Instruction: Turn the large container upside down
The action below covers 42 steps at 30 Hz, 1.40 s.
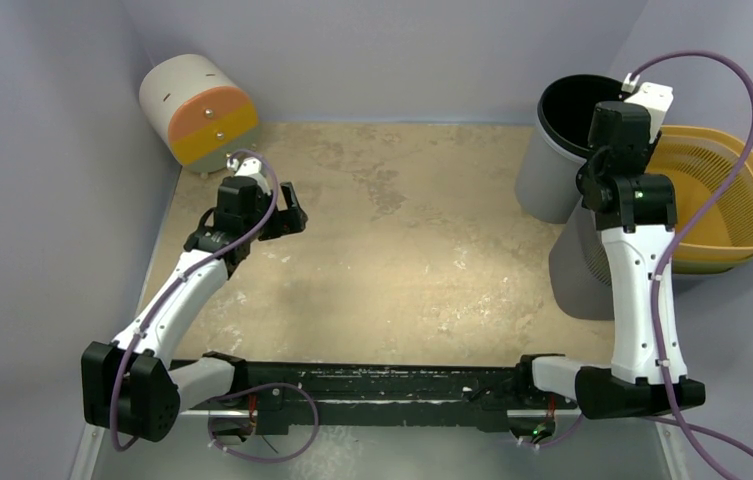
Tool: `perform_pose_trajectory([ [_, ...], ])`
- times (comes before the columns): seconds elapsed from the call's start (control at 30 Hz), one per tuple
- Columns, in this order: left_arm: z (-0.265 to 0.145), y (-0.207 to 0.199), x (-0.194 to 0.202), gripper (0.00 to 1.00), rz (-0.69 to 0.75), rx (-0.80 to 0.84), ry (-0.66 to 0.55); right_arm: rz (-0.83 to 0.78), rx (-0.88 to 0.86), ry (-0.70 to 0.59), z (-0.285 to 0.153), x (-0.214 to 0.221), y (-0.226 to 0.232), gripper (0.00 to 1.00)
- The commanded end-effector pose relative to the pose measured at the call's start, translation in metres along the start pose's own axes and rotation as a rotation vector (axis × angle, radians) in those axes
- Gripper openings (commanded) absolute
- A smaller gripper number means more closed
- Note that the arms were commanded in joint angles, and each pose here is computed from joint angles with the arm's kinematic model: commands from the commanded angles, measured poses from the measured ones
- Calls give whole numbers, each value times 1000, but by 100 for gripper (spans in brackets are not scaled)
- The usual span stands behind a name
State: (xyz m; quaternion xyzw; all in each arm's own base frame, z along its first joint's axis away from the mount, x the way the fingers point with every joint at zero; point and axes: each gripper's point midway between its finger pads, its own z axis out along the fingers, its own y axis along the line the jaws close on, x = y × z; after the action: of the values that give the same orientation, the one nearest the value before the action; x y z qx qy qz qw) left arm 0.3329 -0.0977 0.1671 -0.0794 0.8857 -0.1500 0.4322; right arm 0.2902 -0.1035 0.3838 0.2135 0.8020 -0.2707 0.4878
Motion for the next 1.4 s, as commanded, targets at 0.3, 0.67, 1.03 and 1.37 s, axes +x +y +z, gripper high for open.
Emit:
perform_pose_trajectory([
  [0.3,-10,-2,-6,92,9,10,-41,22,-42,2,14,7,10,38],
  [0.67,-15,1,-5,92,20,-2,-44,13,-63,39,25,20,20,48],
  [1.03,-17,2,-5,92,23,-8,-44,16,-66,41,27,21,21,32],
  [1.37,-16,4,-3,92,23,-16,-42,41,-55,-29,3,-29,2,0],
])
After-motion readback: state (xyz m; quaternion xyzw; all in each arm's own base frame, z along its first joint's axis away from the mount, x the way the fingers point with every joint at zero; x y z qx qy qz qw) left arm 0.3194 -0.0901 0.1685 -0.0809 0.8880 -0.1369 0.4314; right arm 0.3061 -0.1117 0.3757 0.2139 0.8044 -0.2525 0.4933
